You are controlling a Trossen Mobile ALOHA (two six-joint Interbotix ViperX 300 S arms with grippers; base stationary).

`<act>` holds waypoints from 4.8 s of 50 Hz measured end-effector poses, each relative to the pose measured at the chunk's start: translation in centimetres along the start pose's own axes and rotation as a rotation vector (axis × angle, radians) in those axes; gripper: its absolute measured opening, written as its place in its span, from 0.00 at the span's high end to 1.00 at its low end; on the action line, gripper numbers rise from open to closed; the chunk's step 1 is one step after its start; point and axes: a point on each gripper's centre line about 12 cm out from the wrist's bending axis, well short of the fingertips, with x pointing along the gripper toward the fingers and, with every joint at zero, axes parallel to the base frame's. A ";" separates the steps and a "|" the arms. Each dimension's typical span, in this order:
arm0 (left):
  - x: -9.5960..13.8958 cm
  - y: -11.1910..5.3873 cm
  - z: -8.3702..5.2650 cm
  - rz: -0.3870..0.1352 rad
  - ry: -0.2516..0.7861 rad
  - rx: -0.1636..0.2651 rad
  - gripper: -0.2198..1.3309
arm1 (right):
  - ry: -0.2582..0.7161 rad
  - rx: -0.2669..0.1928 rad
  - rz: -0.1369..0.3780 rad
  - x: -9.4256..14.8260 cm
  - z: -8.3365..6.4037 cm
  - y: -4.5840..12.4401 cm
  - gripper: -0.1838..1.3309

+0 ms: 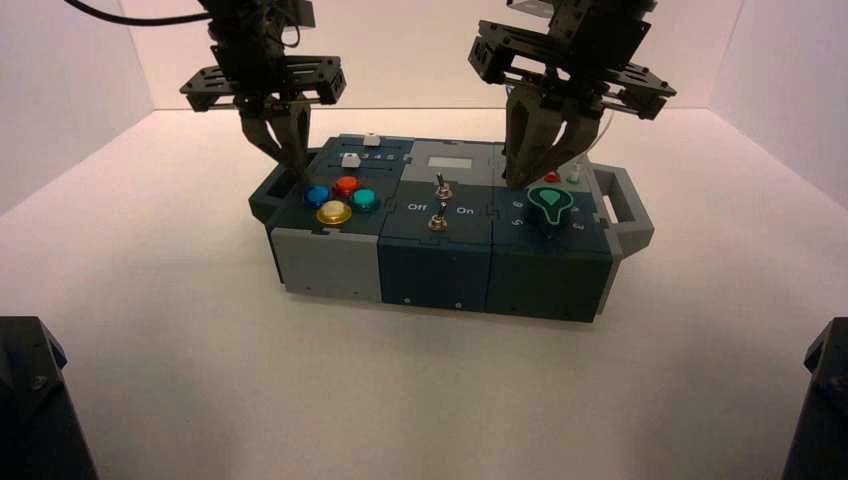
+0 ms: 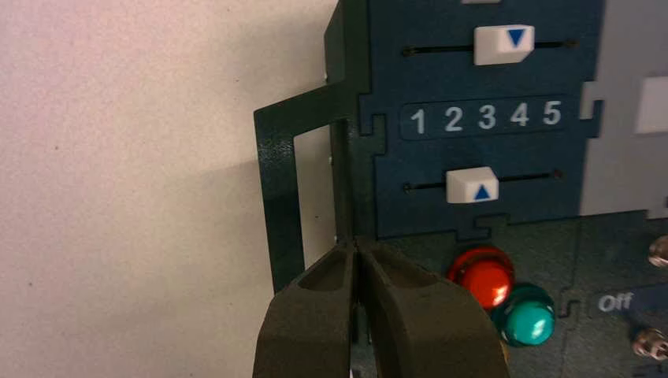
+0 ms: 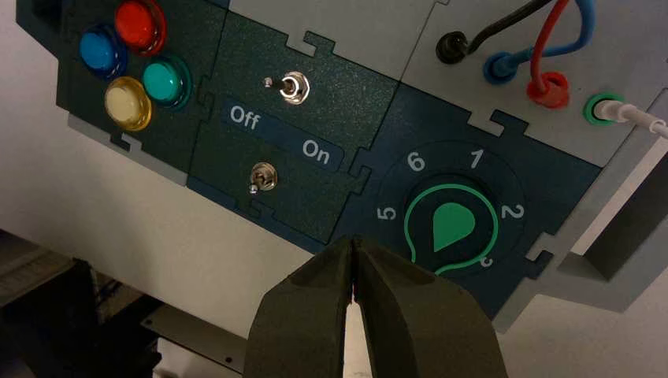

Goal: Flip the bottom switch off with the right gripper.

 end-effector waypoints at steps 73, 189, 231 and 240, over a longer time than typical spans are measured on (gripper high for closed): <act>3.5 1.7 1.1 0.061 0.065 0.038 0.97 | 0.108 0.051 -0.094 2.8 1.0 3.8 0.97; 3.6 1.7 1.1 0.060 0.058 0.038 0.97 | 0.136 0.124 -0.156 4.2 0.8 5.5 0.97; 3.6 1.7 1.1 0.060 0.058 0.038 0.97 | 0.110 0.100 -0.173 4.7 2.0 5.5 0.97; 3.6 1.7 1.1 0.060 0.058 0.038 0.97 | 0.102 0.097 -0.171 4.7 2.3 5.7 0.97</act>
